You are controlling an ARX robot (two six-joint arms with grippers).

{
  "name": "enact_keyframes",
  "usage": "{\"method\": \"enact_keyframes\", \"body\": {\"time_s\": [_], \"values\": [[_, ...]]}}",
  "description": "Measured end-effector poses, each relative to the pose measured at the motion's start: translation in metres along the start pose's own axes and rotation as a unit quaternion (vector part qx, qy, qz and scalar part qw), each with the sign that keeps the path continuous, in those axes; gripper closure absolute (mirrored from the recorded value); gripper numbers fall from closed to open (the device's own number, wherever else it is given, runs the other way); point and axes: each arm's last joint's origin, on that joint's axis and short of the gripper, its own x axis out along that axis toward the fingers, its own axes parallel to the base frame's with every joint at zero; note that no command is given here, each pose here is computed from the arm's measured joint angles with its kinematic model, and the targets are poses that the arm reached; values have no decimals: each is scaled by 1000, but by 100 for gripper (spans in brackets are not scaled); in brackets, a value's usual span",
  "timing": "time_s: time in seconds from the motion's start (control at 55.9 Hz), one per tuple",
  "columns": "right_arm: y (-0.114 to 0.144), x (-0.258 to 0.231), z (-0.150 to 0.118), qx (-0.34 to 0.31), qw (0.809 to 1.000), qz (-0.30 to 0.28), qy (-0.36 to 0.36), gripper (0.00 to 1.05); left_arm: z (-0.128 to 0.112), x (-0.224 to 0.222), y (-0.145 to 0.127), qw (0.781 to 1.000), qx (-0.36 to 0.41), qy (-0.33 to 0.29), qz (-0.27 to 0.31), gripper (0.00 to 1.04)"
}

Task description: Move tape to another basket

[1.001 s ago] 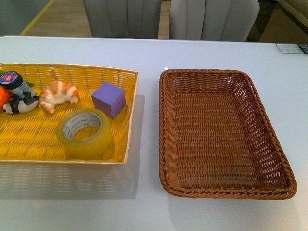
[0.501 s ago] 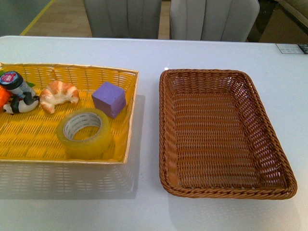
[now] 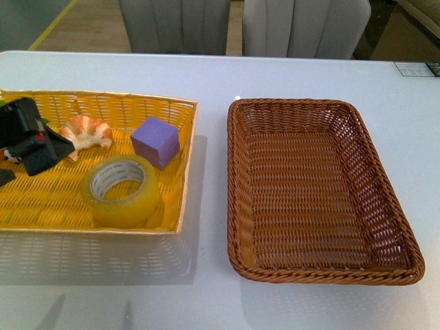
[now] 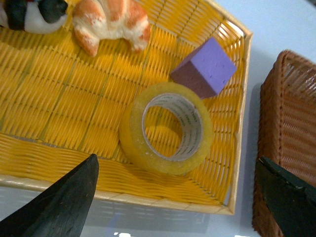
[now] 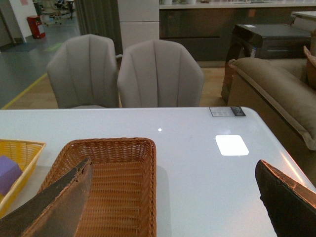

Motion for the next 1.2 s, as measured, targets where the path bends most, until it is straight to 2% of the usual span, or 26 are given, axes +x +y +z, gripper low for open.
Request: {"method": "enact_keyframes", "body": {"time_s": [0.143, 0.304, 0.626, 0.679, 1.198], "values": [[0, 0, 0, 0, 1000, 0, 0, 9, -4, 21, 6, 999, 31, 27, 14, 9], [0, 0, 0, 0, 1000, 0, 0, 9, -3, 26, 9, 998, 51, 28, 25, 9], [0, 0, 0, 0, 1000, 0, 0, 9, -3, 26, 8, 998, 57, 28, 25, 9], [0, 0, 0, 0, 1000, 0, 0, 9, -3, 27, 8, 998, 58, 24, 6, 9], [0, 0, 0, 0, 1000, 0, 0, 9, 6, 81, 14, 990, 126, 61, 21, 9]]}}
